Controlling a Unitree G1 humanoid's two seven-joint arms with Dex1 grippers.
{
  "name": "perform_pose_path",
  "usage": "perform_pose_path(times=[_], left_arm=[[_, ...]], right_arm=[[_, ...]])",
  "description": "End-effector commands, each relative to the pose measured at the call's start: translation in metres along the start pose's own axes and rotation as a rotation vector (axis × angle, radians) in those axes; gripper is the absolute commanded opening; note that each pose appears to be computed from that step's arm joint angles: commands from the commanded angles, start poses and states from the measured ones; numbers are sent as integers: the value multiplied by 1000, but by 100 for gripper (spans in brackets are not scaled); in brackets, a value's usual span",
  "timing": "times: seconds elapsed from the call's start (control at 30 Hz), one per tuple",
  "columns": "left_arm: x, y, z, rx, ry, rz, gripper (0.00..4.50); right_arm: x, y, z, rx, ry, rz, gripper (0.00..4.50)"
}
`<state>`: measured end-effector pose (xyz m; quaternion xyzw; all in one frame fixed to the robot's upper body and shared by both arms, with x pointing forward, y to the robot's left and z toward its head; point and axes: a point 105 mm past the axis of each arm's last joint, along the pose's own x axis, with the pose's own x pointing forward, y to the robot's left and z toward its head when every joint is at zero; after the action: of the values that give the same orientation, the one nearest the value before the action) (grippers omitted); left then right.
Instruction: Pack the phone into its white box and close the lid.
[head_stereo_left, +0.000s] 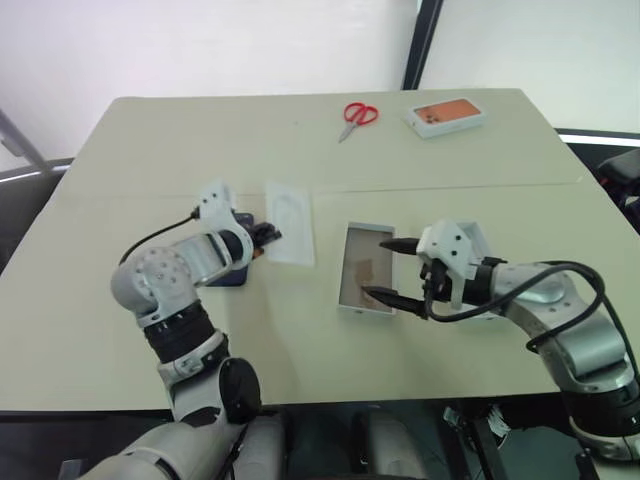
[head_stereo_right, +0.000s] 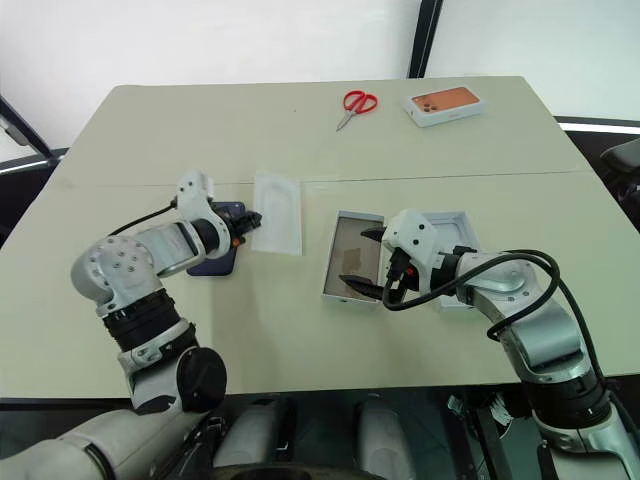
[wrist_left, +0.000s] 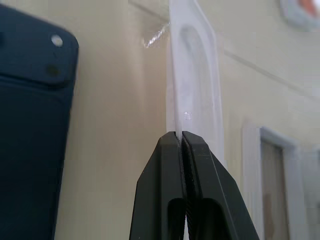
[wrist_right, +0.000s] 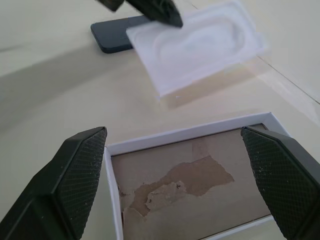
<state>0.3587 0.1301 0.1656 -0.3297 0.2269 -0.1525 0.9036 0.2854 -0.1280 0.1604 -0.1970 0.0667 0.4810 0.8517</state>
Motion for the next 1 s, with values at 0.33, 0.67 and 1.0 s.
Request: perform_pose_path(times=[0.33, 0.67, 1.0], left_arm=[[5, -62, -46, 41, 152, -307, 3], [19, -72, -90, 103, 315, -238, 3], [21, -94, -107, 113, 385, -307, 3]], right_arm=[[-44, -41, -2, -82, 70, -159, 450], [-55, -43, -8, -84, 101, -179, 450], [-51, -42, -8, -77, 91, -177, 450]])
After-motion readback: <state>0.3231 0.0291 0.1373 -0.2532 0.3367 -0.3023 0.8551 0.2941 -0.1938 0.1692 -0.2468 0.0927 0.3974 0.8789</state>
